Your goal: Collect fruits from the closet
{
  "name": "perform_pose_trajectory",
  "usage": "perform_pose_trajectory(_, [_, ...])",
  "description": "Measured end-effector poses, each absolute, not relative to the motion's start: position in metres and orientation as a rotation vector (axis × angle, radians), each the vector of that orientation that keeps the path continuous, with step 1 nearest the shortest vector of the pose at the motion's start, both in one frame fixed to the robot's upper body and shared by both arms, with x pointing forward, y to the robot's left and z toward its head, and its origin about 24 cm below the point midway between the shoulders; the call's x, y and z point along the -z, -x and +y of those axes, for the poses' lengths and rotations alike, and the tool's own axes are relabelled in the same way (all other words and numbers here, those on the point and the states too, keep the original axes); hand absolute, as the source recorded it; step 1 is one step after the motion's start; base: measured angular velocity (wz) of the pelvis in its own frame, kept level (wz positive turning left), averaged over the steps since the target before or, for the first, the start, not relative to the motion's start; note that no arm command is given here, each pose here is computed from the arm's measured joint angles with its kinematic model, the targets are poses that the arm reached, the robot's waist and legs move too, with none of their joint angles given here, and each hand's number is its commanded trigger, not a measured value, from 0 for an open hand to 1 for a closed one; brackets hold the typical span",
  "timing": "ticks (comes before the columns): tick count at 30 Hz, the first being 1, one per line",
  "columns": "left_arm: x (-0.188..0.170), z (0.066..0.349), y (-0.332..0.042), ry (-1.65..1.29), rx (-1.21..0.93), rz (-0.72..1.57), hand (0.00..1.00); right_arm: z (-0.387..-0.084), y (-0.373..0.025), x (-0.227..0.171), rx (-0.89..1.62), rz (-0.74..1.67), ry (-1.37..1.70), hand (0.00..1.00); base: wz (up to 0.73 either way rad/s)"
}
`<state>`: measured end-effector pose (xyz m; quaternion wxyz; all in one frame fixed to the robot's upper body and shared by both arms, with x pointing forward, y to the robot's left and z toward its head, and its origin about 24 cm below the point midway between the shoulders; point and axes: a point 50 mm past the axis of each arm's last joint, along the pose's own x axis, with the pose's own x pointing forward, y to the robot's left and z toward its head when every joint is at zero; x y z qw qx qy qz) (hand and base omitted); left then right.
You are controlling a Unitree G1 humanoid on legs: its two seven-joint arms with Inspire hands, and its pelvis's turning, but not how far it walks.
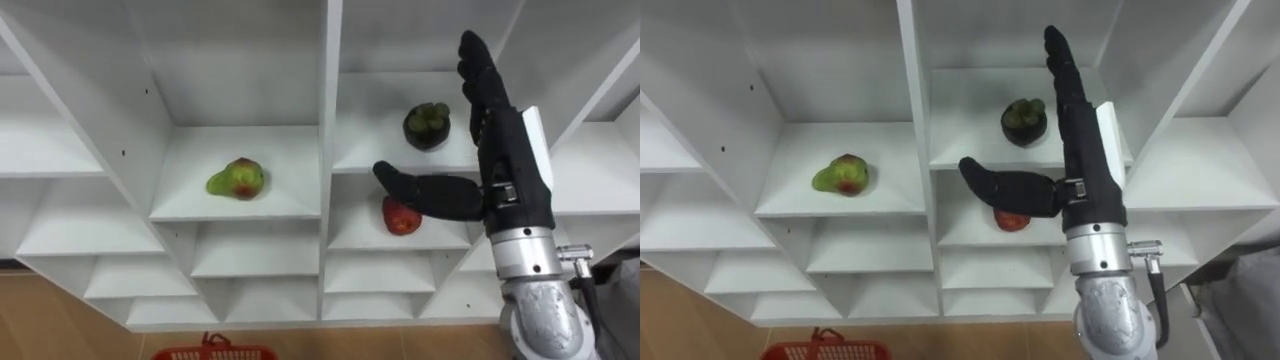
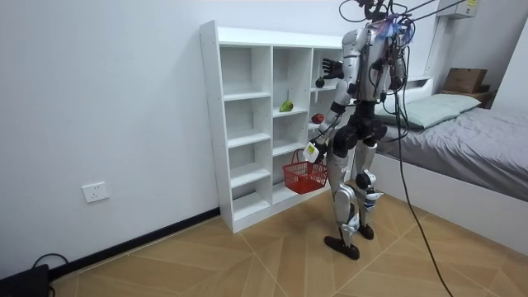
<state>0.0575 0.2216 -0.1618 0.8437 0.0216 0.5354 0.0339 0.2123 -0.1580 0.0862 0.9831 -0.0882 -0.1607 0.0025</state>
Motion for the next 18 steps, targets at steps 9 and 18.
perform_pose_trajectory(9, [0.162,0.222,-0.056,-0.045,-0.080,1.133,1.00,-0.161,-0.214,-0.079,0.004,-0.281,0.147,0.00,0.01])
perform_pose_trajectory(18, [0.162,0.225,-0.052,-0.016,-0.115,1.134,1.00,-0.172,-0.215,-0.079,0.052,-0.278,0.172,0.00,0.01])
